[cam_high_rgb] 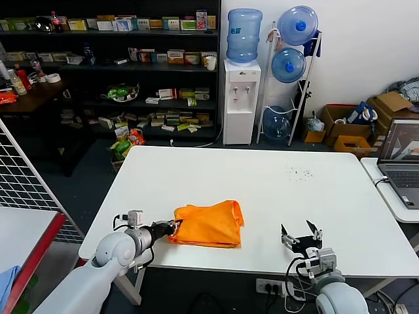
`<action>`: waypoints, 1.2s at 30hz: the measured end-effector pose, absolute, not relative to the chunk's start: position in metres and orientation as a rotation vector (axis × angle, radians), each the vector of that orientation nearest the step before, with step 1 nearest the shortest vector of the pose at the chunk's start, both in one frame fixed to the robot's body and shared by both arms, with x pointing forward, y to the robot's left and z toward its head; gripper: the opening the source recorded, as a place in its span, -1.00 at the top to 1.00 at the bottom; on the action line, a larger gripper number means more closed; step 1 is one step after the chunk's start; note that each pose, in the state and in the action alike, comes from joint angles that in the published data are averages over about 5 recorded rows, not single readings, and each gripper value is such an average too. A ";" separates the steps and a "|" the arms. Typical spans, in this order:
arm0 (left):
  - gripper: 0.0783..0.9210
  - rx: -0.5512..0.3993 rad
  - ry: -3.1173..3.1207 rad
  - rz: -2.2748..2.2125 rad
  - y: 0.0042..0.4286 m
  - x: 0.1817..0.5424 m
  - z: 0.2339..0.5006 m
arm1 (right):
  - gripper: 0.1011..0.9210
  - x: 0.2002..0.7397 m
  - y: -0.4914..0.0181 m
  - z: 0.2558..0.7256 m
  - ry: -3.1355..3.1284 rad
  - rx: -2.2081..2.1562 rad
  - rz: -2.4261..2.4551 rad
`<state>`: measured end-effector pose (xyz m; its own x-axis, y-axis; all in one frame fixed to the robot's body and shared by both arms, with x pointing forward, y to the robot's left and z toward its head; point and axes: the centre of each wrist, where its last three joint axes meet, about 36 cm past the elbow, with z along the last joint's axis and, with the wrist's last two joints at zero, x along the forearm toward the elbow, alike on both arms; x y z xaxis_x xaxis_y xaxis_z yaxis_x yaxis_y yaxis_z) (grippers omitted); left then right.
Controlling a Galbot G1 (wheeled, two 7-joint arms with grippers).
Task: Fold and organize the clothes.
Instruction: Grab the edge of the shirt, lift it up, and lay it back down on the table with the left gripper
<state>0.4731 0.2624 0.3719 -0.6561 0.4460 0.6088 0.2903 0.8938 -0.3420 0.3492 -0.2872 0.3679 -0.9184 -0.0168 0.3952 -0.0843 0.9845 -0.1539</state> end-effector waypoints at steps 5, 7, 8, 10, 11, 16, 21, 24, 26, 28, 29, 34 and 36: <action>0.88 -0.494 -2.355 0.262 0.274 0.473 0.383 | -0.76 0.352 -0.283 0.370 -2.737 0.079 0.236; 0.88 -0.468 -2.370 0.236 0.283 0.474 0.389 | -0.76 0.354 -0.282 0.370 -2.739 0.081 0.238; 0.88 -0.452 -2.378 0.220 0.289 0.475 0.392 | -0.76 0.355 -0.281 0.370 -2.740 0.083 0.240; 0.88 -0.411 -2.392 0.177 0.302 0.477 0.396 | -0.76 0.356 -0.279 0.369 -2.742 0.086 0.240; 0.88 -0.386 -2.399 0.152 0.310 0.477 0.399 | -0.76 0.357 -0.278 0.369 -2.743 0.088 0.241; 0.88 -0.250 -2.413 -0.006 0.354 0.478 0.406 | -0.76 0.363 -0.273 0.371 -2.752 0.099 0.246; 0.88 -0.111 -2.421 -0.206 0.405 0.480 0.423 | -0.76 0.370 -0.270 0.372 -2.763 0.109 0.251; 0.88 -0.031 -2.425 -0.329 0.437 0.482 0.439 | -0.76 0.373 -0.268 0.373 -2.772 0.115 0.249; 0.88 0.017 -2.425 -0.407 0.456 0.483 0.452 | -0.76 0.375 -0.266 0.374 -2.778 0.118 0.247; 0.88 0.059 -2.424 -0.479 0.474 0.484 0.465 | -0.76 0.376 -0.265 0.375 -2.784 0.120 0.246; 0.88 0.078 -2.424 -0.512 0.482 0.484 0.472 | -0.76 0.377 -0.265 0.375 -2.785 0.121 0.245; 0.88 0.146 -2.427 -0.635 0.508 0.487 0.503 | -0.76 0.377 -0.264 0.375 -2.790 0.123 0.249; 0.88 0.163 -2.431 -0.657 0.512 0.488 0.513 | -0.76 0.377 -0.263 0.374 -2.790 0.123 0.249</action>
<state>0.4880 0.5119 0.5132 -0.8074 -0.2637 0.5278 0.0380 0.8694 0.4926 0.3769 -0.2632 0.3745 -0.9399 -0.0552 0.3370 -0.1141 0.9809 -0.1575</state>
